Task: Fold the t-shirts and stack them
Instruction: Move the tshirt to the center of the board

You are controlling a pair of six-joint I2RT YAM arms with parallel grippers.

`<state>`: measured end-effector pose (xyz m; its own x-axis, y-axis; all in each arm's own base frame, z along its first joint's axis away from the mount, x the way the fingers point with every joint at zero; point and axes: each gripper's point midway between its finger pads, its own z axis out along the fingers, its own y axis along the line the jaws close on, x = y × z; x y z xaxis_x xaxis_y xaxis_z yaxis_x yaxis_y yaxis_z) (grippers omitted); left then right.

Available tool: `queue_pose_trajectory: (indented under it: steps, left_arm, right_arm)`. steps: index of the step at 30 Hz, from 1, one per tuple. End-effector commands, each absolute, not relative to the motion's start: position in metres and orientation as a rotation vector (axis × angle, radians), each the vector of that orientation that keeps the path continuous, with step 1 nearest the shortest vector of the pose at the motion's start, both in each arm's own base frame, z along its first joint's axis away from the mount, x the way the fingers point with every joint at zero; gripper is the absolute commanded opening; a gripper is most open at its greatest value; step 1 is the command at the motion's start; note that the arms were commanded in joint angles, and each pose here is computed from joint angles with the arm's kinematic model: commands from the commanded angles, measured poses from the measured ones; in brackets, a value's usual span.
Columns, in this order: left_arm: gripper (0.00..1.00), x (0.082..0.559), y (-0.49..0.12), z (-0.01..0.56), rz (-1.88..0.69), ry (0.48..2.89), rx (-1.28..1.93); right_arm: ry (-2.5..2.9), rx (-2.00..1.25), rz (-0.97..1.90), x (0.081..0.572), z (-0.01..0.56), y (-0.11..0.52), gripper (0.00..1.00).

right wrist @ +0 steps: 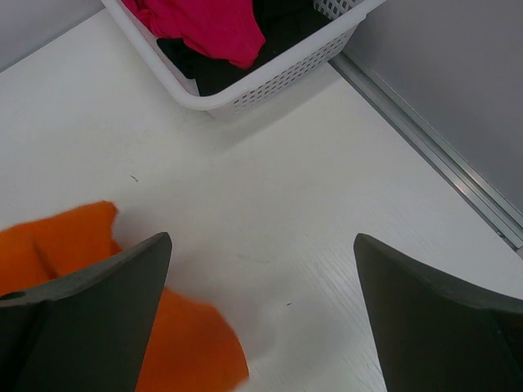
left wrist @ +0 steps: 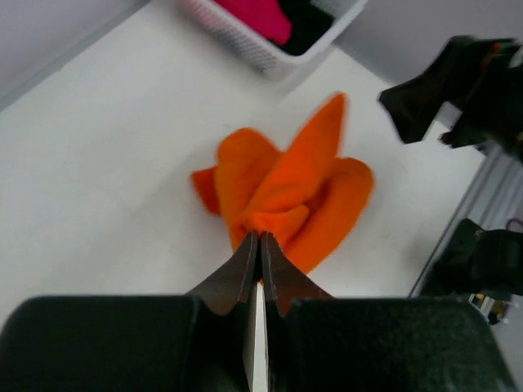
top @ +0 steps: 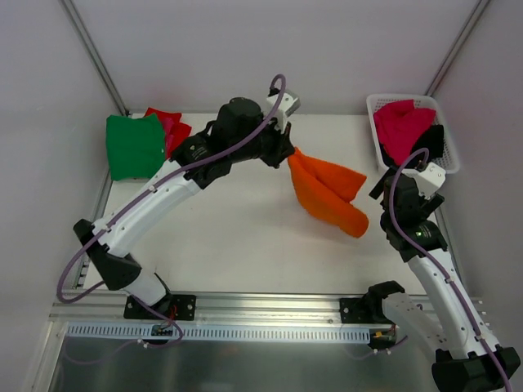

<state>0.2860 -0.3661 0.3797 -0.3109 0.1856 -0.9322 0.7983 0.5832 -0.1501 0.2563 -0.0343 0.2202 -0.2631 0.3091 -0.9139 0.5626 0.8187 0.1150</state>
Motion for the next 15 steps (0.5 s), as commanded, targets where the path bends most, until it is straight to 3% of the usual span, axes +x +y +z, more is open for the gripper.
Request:
queue_pose_trajectory:
  steps: [1,3,4,5,6,7,11,15]
  left_arm:
    - [0.00,0.306,-0.297,0.384,-0.506,1.840,0.508]
    - [0.04,0.313,-0.270,0.337,-0.371,1.951,0.364]
    - [0.22,0.314,-0.244,0.310,-0.248,1.993,0.281]
    - [0.46,0.312,-0.236,0.295,-0.238,2.027,0.202]
    - [0.88,0.310,-0.230,0.284,-0.219,2.048,0.169]
    - [0.99,0.310,-0.223,0.271,-0.182,2.066,0.137]
    - [0.99,0.299,-0.224,0.211,-0.169,2.203,0.106]
    - [0.99,0.288,-0.243,0.206,-0.303,2.211,0.108]
  right_arm:
    - [1.856,0.689,-0.297,0.256,0.221,-0.039,0.99]
    - [1.869,0.686,-0.293,0.258,0.219,-0.037,0.99]
    - [1.876,0.683,-0.289,0.259,0.218,-0.035,0.99]
    - [1.881,0.681,-0.287,0.260,0.217,-0.034,0.99]
    - [1.891,0.674,-0.280,0.261,0.216,-0.033,0.99]
    - [1.891,0.674,-0.275,0.261,0.216,-0.032,0.99]
    - [1.889,0.666,-0.266,0.261,0.218,-0.031,0.99]
    - [1.884,0.663,-0.276,0.257,0.217,-0.033,0.99]
